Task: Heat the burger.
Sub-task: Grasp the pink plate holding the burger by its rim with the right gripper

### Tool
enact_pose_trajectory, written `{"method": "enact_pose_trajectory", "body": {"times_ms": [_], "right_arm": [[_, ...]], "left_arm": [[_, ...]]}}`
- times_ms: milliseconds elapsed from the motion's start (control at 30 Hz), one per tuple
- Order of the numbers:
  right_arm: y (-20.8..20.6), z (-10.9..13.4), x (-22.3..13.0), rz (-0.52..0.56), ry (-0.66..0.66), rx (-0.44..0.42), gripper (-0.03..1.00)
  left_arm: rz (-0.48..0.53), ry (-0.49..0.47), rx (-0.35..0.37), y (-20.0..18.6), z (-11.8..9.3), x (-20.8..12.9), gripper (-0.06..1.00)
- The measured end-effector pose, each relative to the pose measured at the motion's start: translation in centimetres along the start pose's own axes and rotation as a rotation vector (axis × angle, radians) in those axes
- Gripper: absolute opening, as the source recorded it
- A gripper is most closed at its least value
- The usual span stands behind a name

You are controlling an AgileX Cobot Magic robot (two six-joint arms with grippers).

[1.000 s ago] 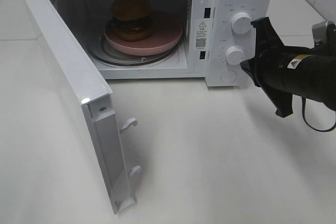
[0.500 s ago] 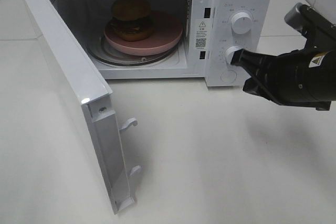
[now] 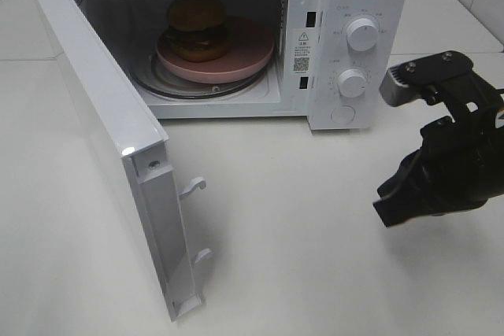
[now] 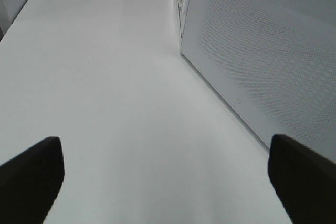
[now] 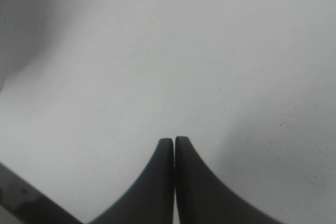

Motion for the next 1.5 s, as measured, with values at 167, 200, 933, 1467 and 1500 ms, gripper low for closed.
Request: {"method": "enact_pose_trajectory", "body": {"times_ms": [167, 200, 933, 1467, 1500], "right_arm": [[-1.2, 0.4, 0.4, 0.067, -0.319, 0.048, 0.04], [-1.2, 0.4, 0.4, 0.067, -0.319, 0.048, 0.04], [-3.9, -2.4, 3.4, 0.149, -0.878, -0.158, 0.85], [-3.7, -2.7, 7.2, 0.051, -0.895, -0.215, 0.92], [-3.2, -2.3, 7.8, 0.042, -0.914, -0.211, 0.92]], "left_arm": [[0.0, 0.0, 0.0, 0.0, 0.0, 0.0, 0.97], [0.0, 0.0, 0.0, 0.0, 0.0, 0.0, 0.97], [0.0, 0.0, 0.0, 0.0, 0.0, 0.0, 0.97], [0.0, 0.0, 0.0, 0.0, 0.0, 0.0, 0.97], [0.0, 0.0, 0.0, 0.0, 0.0, 0.0, 0.97]]}}
Point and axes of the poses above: a point on each arm's last joint axis where the gripper is mounted, y pointing out along that axis toward the gripper, z along the wrist's bending axis when the last joint is at zero, x = y × z, the point moved 3 cm from there along y, pointing out along that axis toward the gripper, and after that the axes turned 5 degrees about y, right-handed, at the moved point
